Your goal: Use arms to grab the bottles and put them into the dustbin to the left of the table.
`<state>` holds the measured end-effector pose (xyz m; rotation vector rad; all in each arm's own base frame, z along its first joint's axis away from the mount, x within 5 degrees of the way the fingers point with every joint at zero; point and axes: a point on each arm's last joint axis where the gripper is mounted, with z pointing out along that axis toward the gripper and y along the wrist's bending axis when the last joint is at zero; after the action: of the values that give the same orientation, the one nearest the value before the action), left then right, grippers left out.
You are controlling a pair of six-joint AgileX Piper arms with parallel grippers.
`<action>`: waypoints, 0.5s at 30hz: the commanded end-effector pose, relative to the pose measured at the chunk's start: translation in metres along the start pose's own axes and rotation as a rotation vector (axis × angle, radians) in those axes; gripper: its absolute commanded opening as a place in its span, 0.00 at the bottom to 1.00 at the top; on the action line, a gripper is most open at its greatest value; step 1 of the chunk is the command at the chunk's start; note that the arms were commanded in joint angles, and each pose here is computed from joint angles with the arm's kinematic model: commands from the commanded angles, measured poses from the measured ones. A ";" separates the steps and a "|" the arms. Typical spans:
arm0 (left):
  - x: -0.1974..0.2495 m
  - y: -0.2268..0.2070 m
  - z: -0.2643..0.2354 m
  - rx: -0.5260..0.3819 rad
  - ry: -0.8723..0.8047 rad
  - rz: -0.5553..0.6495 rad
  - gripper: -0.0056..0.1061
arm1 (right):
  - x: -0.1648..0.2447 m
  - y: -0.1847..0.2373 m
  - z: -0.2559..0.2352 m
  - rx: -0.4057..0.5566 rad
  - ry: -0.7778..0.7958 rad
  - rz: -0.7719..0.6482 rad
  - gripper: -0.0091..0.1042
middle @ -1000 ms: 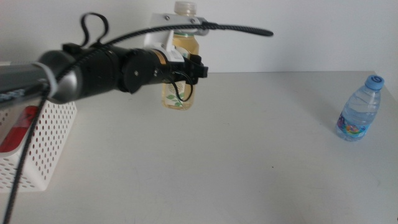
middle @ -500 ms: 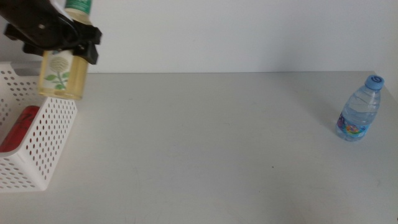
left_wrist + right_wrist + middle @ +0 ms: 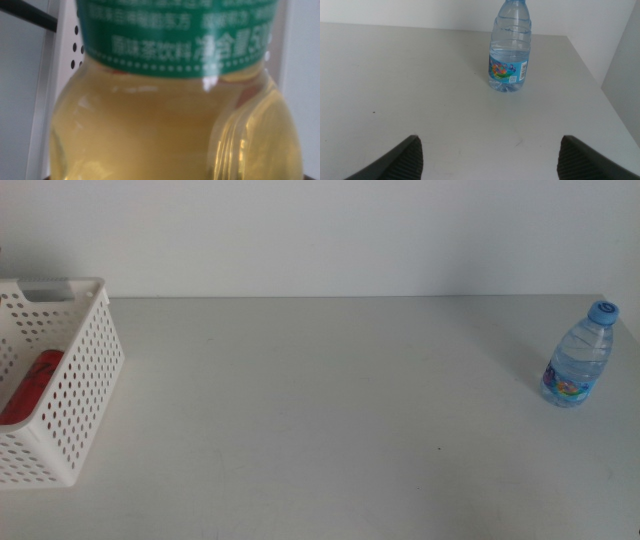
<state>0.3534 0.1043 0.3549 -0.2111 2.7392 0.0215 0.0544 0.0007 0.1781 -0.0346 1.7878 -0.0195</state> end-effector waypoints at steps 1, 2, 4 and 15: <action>0.000 0.000 -0.017 0.010 -0.016 -0.002 0.03 | -0.010 -0.001 -0.003 0.015 -0.101 -0.014 0.77; -0.001 0.002 -0.009 0.001 0.006 0.000 0.03 | -0.010 -0.001 -0.003 0.015 -0.101 -0.014 0.77; -0.001 0.003 0.003 -0.009 0.042 0.005 0.03 | -0.010 -0.001 -0.003 0.015 -0.101 -0.014 0.77; 0.011 0.008 0.051 -0.015 0.185 -0.005 0.04 | -0.010 -0.001 -0.003 0.015 -0.101 -0.014 0.77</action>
<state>0.3756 0.1175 0.2756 -0.2227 2.9445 0.0212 0.0544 0.0007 0.1781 -0.0346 1.7878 -0.0195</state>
